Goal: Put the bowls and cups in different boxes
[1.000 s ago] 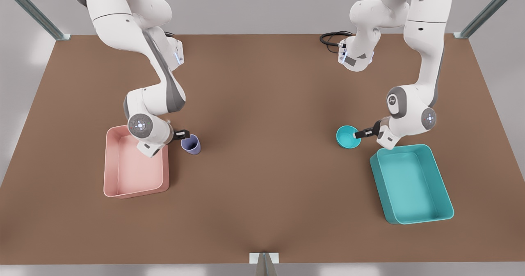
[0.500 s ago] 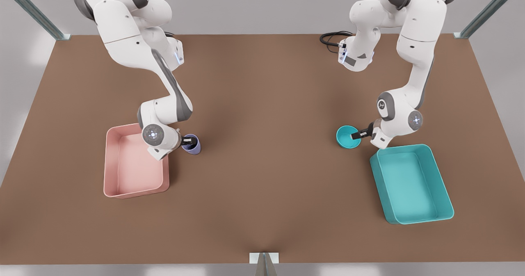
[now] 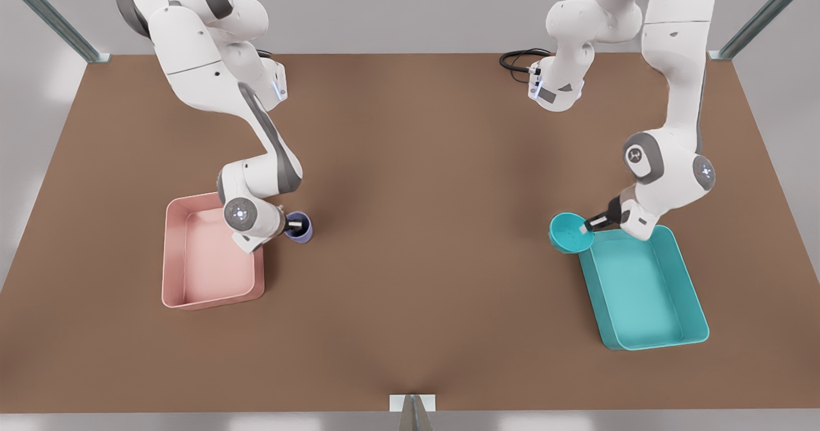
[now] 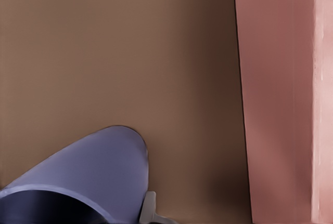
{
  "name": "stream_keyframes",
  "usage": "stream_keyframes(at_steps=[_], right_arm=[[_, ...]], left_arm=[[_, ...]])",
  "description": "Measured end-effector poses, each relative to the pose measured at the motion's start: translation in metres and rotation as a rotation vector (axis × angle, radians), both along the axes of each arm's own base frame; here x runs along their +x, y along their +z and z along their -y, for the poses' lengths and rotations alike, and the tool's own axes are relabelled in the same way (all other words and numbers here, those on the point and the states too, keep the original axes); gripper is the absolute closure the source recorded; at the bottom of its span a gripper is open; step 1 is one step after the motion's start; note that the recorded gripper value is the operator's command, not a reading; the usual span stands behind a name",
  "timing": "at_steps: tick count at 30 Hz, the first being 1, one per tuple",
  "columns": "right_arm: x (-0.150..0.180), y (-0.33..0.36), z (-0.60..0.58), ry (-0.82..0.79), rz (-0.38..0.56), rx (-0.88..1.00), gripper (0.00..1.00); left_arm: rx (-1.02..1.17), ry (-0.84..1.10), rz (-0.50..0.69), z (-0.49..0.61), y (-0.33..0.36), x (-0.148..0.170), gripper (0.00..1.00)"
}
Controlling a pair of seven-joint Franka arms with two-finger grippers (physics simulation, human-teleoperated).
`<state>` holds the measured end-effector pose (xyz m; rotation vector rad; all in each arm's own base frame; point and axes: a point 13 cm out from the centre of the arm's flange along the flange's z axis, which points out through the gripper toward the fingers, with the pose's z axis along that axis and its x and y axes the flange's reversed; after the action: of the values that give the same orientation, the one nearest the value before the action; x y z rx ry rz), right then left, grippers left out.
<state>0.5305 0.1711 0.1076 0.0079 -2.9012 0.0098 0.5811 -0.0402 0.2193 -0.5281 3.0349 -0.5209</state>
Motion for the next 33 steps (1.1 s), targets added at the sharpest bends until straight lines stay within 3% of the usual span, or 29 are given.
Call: stream_keyframes(at_steps=[3,7,12,15,19,21,22,25,26,27,30,33], right_arm=[[0.027,0.058,-0.002,-0.003,0.067,0.015,0.79],[0.083,0.16,0.059,-0.056,0.151,0.029,0.79],[0.083,0.168,0.213,-0.109,0.083,-0.03,0.79],[0.076,0.118,0.224,-0.041,-0.007,-0.026,0.79],[0.074,0.062,0.213,0.054,-0.056,0.001,0.79],[0.076,0.043,0.21,0.091,-0.055,0.013,0.79],[0.078,0.036,0.209,0.106,-0.052,0.017,0.79],[0.083,0.024,0.208,0.147,-0.037,0.029,0.79],[0.085,0.022,0.208,0.157,-0.032,0.033,0.26],[0.086,0.02,0.209,0.168,-0.029,0.034,0.0],[0.09,0.019,0.213,0.2,-0.017,0.015,0.0],[0.091,0.02,0.214,0.217,-0.011,0.013,0.0]], left_arm=[[0.048,-0.045,0.077,-0.003,0.071,0.048,0.79],[0.133,0.097,0.004,-0.139,0.042,0.1,0.79],[0.14,0.119,-0.168,-0.203,-0.043,0.063,0.79],[0.142,0.081,-0.237,-0.193,-0.085,0.042,0.79],[0.154,0.068,-0.273,-0.193,-0.133,0.033,0.79],[0.158,0.069,-0.263,-0.194,-0.14,0.036,0.11],[0.154,0.07,-0.252,-0.194,-0.14,0.039,0.0],[0.124,0.06,-0.184,-0.189,-0.1,0.054,0.0],[0.133,0.047,-0.156,-0.191,-0.067,0.059,0.0],[0.164,0.011,-0.111,-0.19,-0.014,0.066,0.0],[0.27,-0.184,0.007,-0.123,0.148,0.069,0.0],[0.366,-0.449,0.041,0.003,0.232,0.032,0.0]])
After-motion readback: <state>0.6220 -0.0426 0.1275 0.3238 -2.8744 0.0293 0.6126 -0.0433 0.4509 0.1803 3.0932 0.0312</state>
